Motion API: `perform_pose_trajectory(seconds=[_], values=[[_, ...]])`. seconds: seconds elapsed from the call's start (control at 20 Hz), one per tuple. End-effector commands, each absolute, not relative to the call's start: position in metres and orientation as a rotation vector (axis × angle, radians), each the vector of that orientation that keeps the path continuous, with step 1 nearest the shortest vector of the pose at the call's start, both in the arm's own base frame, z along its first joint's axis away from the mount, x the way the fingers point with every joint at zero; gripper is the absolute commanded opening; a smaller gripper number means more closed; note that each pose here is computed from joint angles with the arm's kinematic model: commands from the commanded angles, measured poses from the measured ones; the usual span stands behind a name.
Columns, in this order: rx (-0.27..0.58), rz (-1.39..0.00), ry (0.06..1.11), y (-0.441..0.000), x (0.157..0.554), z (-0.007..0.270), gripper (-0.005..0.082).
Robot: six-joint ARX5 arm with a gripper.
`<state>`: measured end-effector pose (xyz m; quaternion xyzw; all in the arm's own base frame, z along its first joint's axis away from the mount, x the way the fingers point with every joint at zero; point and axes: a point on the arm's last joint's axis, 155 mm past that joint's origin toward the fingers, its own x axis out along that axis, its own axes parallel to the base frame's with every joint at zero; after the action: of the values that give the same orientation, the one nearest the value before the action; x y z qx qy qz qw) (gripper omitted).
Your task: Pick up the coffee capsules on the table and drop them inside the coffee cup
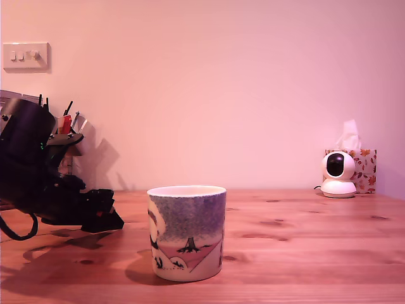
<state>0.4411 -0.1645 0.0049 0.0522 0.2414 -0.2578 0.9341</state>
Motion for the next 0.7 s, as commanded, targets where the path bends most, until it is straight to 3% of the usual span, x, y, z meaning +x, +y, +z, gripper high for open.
perform_pose_trajectory(seconds=[0.0, 0.1, 0.35, 0.65], values=[[0.111, -0.538, 0.535, -0.1661, 0.4347, -0.0099, 0.0492], [0.111, -0.538, 0.532, -0.1661, 0.4351, -0.0093, 0.0481], [0.111, -0.538, 0.533, -0.1662, 0.435, -0.0095, 0.0296], [0.111, -0.537, 0.521, -0.1664, 0.4365, -0.007, 0.0283]])
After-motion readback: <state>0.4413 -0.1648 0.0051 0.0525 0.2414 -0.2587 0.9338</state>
